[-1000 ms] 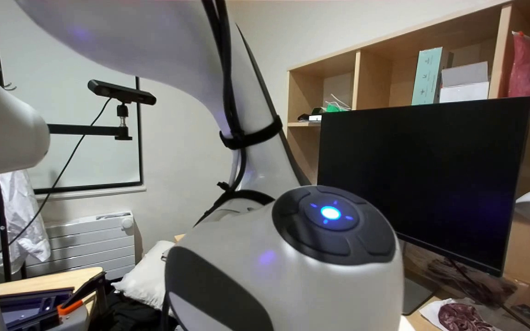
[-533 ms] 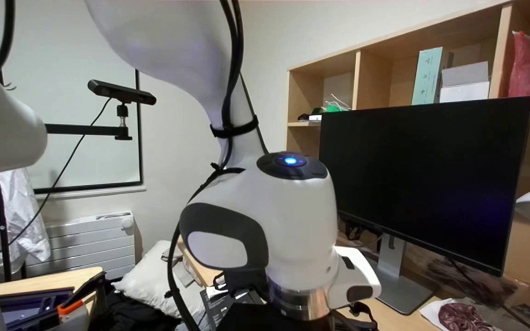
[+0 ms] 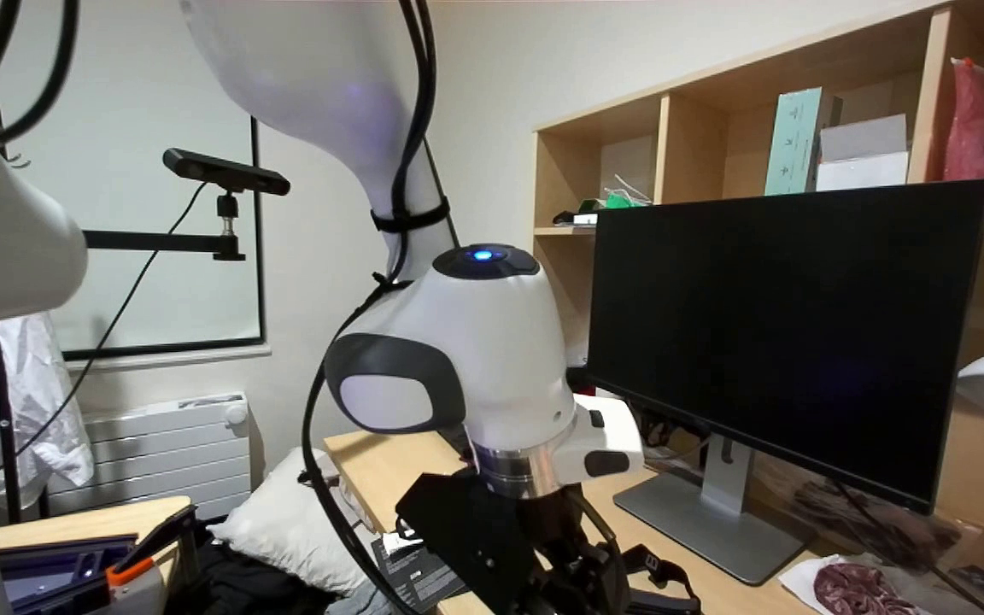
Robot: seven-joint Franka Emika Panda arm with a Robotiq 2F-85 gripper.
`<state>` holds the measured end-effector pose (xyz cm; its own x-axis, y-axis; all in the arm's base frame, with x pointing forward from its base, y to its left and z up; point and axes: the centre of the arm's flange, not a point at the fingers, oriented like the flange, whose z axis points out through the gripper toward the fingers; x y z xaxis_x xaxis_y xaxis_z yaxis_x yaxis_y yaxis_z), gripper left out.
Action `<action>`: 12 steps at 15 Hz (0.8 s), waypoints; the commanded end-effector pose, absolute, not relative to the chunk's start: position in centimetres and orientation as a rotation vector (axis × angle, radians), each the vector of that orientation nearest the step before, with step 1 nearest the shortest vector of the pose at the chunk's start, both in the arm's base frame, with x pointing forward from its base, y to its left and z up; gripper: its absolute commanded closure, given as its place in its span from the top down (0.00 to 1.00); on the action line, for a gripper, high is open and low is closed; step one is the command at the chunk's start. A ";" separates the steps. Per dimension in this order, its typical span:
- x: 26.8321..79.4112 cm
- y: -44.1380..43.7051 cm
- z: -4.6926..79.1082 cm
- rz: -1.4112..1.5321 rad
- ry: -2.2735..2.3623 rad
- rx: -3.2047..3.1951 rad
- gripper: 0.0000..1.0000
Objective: Move the orange packet from the table top to the sliding tray
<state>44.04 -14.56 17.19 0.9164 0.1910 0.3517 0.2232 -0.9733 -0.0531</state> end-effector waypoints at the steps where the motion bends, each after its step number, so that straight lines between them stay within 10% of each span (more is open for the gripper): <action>1: 42.9 -13.1 19.2 -0.501 -0.221 -3.007 1.00; 12: 42.5 -11.3 27.1 -0.167 -0.248 -3.051 1.00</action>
